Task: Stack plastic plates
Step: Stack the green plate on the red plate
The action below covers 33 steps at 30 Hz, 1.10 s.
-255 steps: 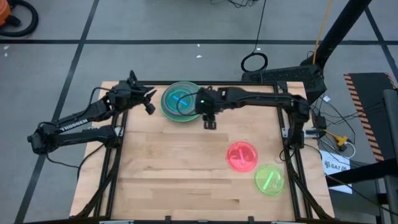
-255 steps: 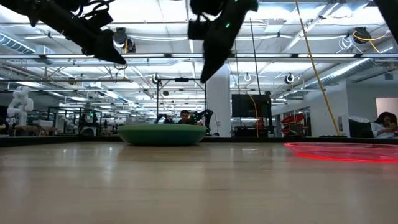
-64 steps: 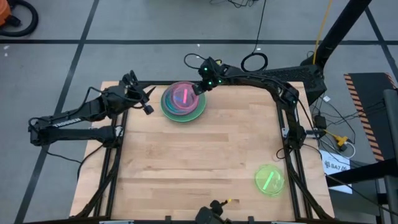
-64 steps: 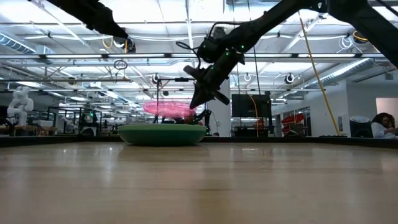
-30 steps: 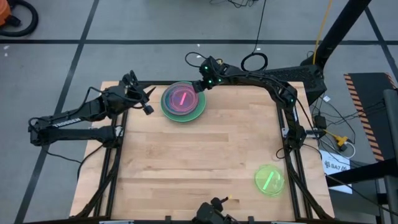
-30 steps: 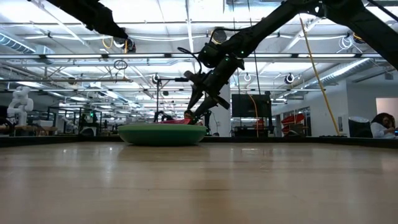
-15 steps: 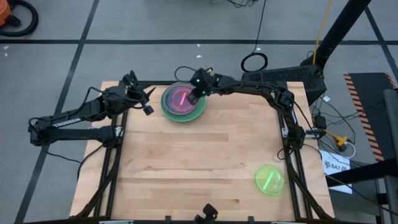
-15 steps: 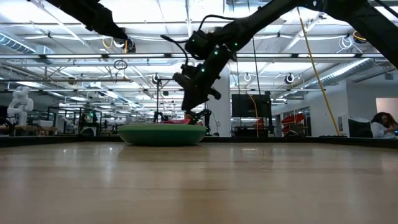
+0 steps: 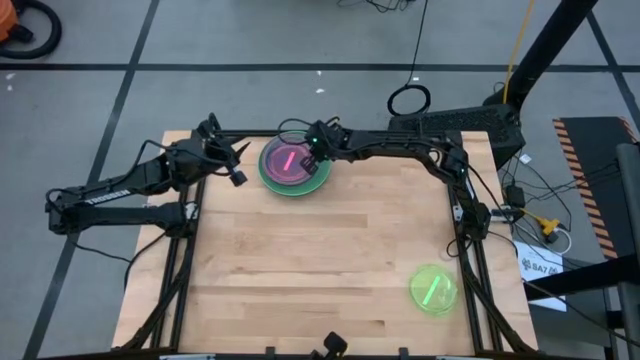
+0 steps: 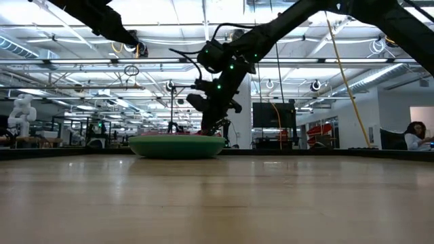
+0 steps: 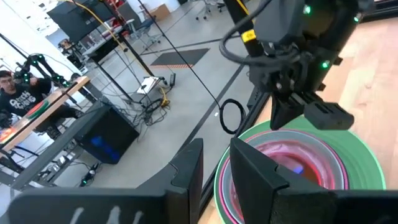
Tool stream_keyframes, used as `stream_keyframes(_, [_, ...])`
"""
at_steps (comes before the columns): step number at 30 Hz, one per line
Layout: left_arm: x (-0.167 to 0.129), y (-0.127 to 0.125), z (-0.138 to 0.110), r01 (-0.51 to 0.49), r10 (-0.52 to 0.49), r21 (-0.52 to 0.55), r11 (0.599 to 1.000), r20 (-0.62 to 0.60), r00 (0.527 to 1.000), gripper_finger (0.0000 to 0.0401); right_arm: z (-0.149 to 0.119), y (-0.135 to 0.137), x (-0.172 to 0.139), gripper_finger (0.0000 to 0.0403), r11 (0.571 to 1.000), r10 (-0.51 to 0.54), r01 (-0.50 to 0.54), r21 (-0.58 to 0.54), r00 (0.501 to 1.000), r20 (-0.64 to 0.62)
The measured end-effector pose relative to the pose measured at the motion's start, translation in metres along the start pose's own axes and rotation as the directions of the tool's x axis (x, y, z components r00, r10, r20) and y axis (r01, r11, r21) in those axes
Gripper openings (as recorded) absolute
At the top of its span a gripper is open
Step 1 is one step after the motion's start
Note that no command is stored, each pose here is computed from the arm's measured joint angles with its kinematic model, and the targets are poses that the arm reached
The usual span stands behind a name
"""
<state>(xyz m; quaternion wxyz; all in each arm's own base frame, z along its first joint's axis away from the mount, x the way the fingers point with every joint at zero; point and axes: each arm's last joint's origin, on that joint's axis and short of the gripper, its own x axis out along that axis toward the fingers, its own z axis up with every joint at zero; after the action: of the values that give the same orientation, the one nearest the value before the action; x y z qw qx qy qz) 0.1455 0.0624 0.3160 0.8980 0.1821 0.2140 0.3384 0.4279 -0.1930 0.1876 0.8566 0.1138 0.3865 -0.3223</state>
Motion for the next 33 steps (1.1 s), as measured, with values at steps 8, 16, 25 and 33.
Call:
stream_keyframes(8, [0.000, 0.000, 0.000, 0.000, 0.000, -0.006, 1.000, 0.000, 1.000, 0.0088, -0.001, 0.009, -0.001, 0.0002, 0.999, 0.013, -0.013, -0.033, 1.000, 0.015])
stream_keyframes(16, [0.000, 0.000, 0.000, 0.000, 0.000, -0.033, 0.999, 0.003, 1.000, 0.0088, 0.000, 0.020, -0.020, 0.0001, 0.995, 0.047, -0.047, -0.085, 0.999, -0.007])
stream_keyframes(25, [0.000, -0.002, 0.002, 0.092, -0.087, -0.110, 0.990, 0.047, 0.995, 0.0088, 0.005, 0.039, -0.080, 0.0001, 0.968, 0.207, -0.215, -0.129, 0.976, -0.070])
stream_keyframes(33, [-0.001, -0.007, 0.004, 0.255, -0.238, -0.192, 0.948, 0.106, 0.965, 0.0088, 0.006, 0.043, -0.158, 0.0000, 0.921, 0.372, -0.383, -0.068, 0.919, -0.128])
